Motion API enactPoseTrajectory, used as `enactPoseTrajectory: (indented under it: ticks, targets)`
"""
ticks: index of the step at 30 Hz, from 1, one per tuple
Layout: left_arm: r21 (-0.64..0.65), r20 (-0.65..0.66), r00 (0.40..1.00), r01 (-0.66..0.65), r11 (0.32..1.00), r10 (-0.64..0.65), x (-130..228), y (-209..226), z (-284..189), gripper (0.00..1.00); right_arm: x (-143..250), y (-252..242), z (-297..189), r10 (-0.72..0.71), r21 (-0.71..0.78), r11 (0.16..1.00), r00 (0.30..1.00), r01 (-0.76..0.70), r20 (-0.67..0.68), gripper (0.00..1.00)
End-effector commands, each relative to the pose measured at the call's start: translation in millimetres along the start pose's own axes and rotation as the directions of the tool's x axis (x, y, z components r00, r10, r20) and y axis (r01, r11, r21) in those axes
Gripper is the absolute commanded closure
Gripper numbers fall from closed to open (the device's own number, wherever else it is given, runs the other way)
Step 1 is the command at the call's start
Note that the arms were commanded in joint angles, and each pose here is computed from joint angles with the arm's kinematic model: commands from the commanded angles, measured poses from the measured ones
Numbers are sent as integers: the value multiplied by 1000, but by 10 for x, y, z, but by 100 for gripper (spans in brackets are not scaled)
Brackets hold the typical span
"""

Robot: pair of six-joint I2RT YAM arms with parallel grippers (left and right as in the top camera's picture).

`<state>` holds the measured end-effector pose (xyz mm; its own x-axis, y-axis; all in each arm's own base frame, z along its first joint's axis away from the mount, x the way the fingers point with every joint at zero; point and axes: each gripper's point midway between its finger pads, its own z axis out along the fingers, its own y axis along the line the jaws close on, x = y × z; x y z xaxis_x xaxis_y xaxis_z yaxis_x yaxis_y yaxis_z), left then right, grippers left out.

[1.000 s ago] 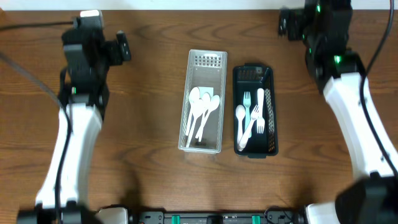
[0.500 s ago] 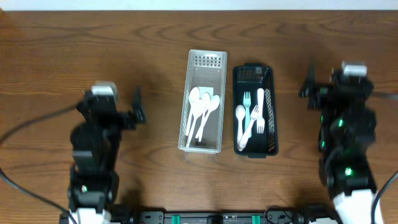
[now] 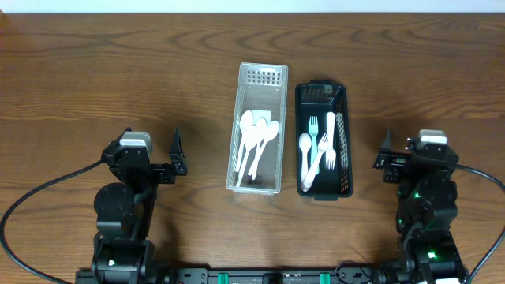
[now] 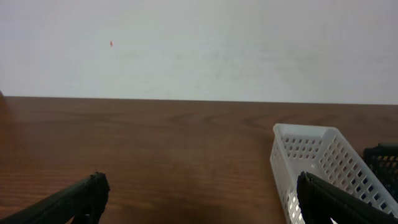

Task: Pack container

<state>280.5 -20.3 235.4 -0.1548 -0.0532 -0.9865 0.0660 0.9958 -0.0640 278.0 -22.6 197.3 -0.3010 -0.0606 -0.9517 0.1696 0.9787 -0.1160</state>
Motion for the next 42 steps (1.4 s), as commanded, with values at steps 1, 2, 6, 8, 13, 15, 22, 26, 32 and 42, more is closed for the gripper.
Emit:
enactPoseTrajectory:
  ticks: [1, 2, 6, 8, 13, 15, 22, 26, 32, 42]
  targets:
    - [-6, -16, 1000, 4, 1000, -4, 31, 8, 13, 2, 179, -25, 0, -1, 15, 1000, 998, 2, -66, 1]
    - [-7, -26, 1000, 4, 1000, -4, 54, 10, 16, 2, 257, -24, -6, -10, 13, 1000, 995, 12, -97, 1]
    - [-11, -87, 996, 4, 1000, -5, 206, 19, 15, 2, 578, -29, -59, -49, 5, 999, 973, 52, -226, 1]
    - [-14, -134, 991, 4, 1000, -5, 322, 27, 1, 2, 723, -35, -97, -67, -1, 998, 956, 69, -285, 1]
    - [-23, -270, 963, 2, 1000, -8, 655, 47, -67, 2, 1046, -61, -226, -107, -18, 994, 904, 109, -414, 1]
    - [-27, -321, 947, 1, 1000, -9, 780, 55, -106, 2, 1114, -75, -298, -116, -25, 993, 892, 117, -438, 1]
    - [-37, -466, 885, -3, 999, -14, 1138, 77, -261, 2, 1109, -132, -515, -110, -24, 994, 907, 109, -407, 1]
    - [-40, -515, 857, -4, 999, -17, 1259, 84, -329, 2, 1046, -149, -599, -98, -22, 995, 928, 97, -358, 1]
    - [-42, -545, 838, -6, 999, -18, 1332, 88, -375, 2, 721, 153, -625, 38, -160, 985, 983, -67, -179, 1]
    - [-42, -546, 838, -6, 999, -18, 1334, 89, -377, 2, 276, 532, -356, 119, -333, 943, 953, -21, 279, 1]
